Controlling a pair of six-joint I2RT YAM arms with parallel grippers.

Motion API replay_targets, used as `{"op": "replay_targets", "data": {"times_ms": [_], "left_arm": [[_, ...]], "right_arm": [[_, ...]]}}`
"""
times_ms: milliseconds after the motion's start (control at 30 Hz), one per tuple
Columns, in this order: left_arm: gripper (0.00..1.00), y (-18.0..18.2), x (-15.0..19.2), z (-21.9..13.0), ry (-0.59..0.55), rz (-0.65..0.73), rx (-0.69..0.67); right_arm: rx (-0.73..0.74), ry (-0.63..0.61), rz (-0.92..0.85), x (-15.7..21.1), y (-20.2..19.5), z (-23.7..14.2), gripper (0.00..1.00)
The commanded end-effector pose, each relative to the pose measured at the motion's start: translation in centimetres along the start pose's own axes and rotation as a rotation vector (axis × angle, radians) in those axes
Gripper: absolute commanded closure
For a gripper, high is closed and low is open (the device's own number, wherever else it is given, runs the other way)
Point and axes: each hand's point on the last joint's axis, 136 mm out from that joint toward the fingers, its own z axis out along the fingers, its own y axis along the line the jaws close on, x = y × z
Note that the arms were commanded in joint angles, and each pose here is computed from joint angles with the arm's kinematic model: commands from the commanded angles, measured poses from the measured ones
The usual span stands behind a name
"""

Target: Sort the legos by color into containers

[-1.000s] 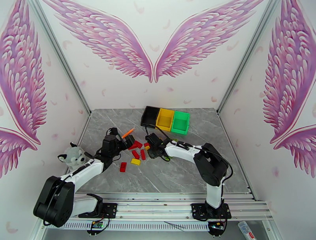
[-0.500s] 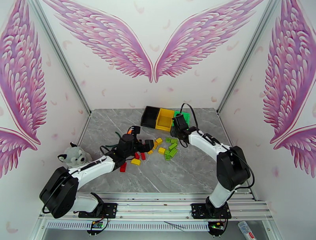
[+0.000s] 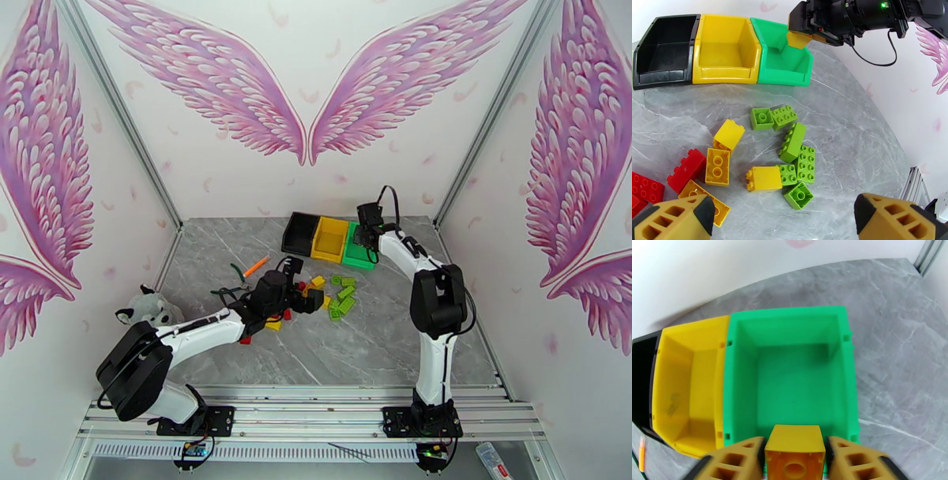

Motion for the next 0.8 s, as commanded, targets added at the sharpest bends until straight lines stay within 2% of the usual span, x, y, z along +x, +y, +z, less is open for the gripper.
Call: {"op": "replay_targets", "data": {"times_ms": [0, 100, 200, 400, 533, 600, 667, 700, 767], "left_arm": [[0.01, -0.2, -1.8, -1.0, -0.042, 0.028, -0.022], [0.01, 0.2, -2.1, -1.3, -0.052, 0.027, -0.042], [0.01, 0.9, -2.4, -1.7, -0.061, 0.015, -0.065], [0.01, 2.7, -2.9, -2.4, -0.083, -0.053, -0.081], [0.01, 4.2, -3.2, -2.9, -0.094, -0.12, -0.087], [0.01, 5.4, -3.4, -3.3, -0.102, -0.164, -0.103], [0.01, 6.6, -3.5, -3.8, -0.115, -0.207, -0.118], [0.01, 7.5, -3.5, -4.0, -0.122, -0.228, -0.134], [0.01, 9.0, -3.5, -4.6, -0.137, -0.271, -0.164]], "right_arm": [[0.001, 0.026, -0.041, 0.2, 0.2, -1.2, 0.24], [-0.027, 0.006, -0.033, 0.3, 0.3, -3.4, 0.17], [-0.043, -0.027, -0.039, 0.7, 1.0, -6.6, 0.17], [0.019, -0.104, -0.086, 2.2, 3.2, -13.1, 0.15], [-0.039, -0.17, -0.185, 4.1, 5.9, -15.8, 0.11], [-0.108, -0.148, -0.244, 5.9, 7.1, -15.9, 0.1], [-0.232, -0.059, -0.286, 8.7, 8.5, -15.5, 0.13], [-0.299, -0.015, -0.3, 10.1, 9.4, -15.4, 0.22], [-0.383, 0.045, -0.317, 12.5, 10.5, -14.8, 0.3]]}}
